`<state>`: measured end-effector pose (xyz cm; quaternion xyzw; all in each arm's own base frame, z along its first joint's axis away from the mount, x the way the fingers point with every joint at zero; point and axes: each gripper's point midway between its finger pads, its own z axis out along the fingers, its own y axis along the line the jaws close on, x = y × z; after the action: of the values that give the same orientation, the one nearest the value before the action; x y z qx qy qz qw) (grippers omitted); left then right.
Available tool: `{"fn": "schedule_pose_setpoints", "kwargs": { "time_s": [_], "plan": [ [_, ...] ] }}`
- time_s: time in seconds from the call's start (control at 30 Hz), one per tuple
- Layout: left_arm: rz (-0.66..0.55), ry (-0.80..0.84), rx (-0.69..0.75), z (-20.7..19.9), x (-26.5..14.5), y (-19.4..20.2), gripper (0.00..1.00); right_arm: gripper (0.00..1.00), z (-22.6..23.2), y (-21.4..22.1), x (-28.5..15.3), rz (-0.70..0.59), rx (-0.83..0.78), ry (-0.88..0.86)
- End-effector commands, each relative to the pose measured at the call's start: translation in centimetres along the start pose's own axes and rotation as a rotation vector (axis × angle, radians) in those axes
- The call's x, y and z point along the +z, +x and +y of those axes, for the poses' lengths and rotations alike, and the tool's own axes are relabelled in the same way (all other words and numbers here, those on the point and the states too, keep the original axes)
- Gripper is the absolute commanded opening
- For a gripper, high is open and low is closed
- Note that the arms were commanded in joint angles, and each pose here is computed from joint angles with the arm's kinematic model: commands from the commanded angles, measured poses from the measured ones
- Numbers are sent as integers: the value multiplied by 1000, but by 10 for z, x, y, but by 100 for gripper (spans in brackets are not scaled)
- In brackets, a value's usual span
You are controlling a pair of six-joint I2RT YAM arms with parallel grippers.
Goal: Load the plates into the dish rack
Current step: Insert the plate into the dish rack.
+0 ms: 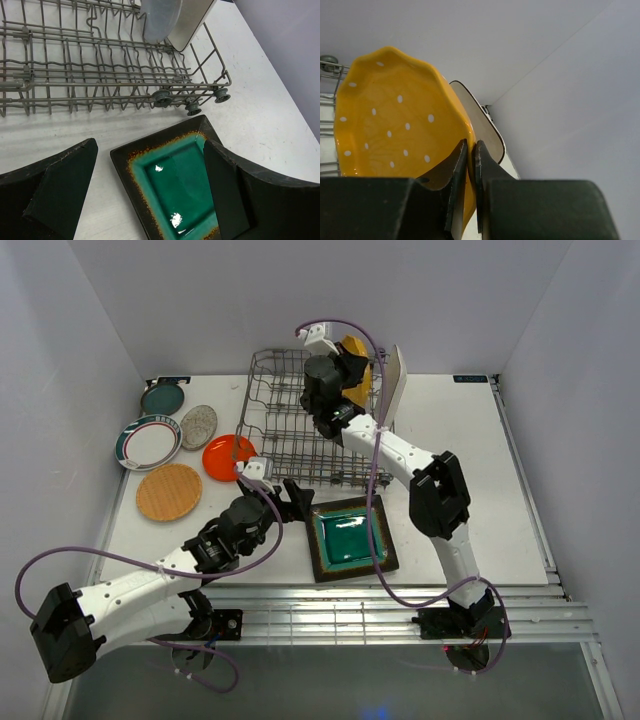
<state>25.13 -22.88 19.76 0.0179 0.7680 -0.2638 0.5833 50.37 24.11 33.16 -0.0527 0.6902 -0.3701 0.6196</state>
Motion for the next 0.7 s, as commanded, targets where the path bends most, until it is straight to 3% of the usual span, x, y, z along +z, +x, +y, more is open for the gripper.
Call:
{"fn": "schedule_pose_setpoints", "kwargs": {
  "time_s": [0.0,0.67],
  "plan": [
    [-18,-7,-13,-6,2,-15,98,8,-57,-50,-4,-55,222,113],
    [-13,-1,-16,-7,3,-15,98,8,-14,-16,13,-27,85,164]
  ]
}}
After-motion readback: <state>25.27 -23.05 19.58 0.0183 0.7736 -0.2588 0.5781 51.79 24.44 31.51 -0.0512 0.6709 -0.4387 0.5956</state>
